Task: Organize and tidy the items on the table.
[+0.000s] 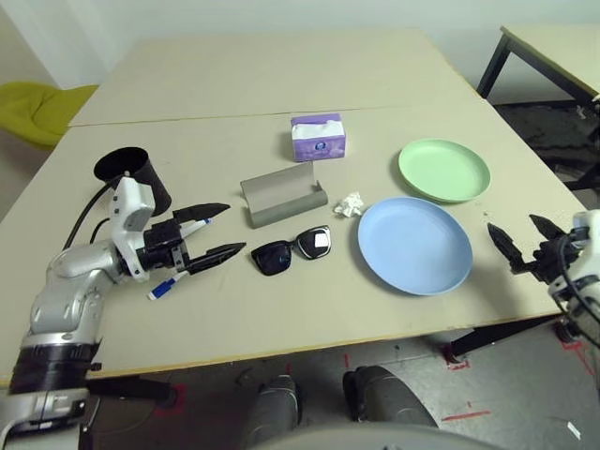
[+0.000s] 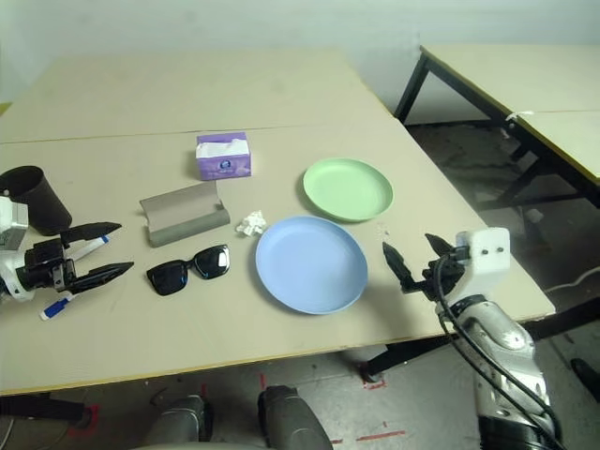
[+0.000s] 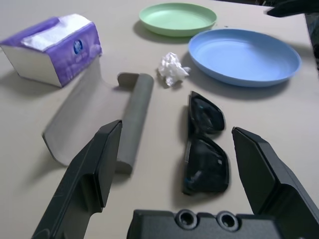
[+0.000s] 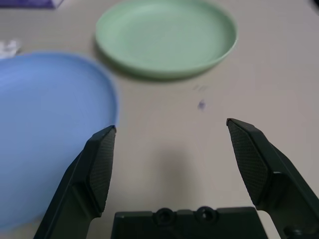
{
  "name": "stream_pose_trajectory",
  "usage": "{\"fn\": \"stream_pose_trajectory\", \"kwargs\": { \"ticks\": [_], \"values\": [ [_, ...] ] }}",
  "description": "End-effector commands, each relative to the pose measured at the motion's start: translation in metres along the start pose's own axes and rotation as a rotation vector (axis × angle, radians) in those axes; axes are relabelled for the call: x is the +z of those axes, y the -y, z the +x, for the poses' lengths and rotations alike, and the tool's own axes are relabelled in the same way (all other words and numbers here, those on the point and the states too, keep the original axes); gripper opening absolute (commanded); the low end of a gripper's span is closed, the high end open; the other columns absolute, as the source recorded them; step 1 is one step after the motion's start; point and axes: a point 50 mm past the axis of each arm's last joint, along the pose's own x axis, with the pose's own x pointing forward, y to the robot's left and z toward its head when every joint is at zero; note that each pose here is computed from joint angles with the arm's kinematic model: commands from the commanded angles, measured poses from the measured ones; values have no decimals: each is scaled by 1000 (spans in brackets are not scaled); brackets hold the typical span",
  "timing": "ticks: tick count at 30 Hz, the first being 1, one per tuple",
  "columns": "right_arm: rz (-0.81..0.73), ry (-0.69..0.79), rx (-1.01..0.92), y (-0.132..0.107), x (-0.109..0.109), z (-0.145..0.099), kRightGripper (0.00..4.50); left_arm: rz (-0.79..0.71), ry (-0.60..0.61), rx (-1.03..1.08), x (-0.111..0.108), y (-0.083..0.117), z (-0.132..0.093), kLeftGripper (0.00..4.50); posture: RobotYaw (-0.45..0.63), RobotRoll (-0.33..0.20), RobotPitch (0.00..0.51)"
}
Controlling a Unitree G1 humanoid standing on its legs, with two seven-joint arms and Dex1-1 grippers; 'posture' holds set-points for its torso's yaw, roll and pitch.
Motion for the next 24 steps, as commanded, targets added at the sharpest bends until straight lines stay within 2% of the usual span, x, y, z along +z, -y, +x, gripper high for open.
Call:
{"fn": "stream_pose_trajectory", "kwargs": {
  "ticks": [1, 13, 18, 24],
  "values": [
    [74, -76, 101, -14, 6, -4, 4500, -3, -13, -17, -8, 1, 6, 4474, -255, 0, 92],
    [194, -286, 289, -49, 1, 15, 4500, 24, -8, -14, -8, 9, 4, 4474, -211, 0, 103],
    [210, -360, 282, -52, 3, 26, 4500, 69, 7, -15, 5, 12, 7, 4474, -196, 0, 101],
    [221, -422, 289, -54, 6, 31, 4500, 93, 5, -21, 9, 14, 9, 4474, -191, 0, 94]
  ]
}}
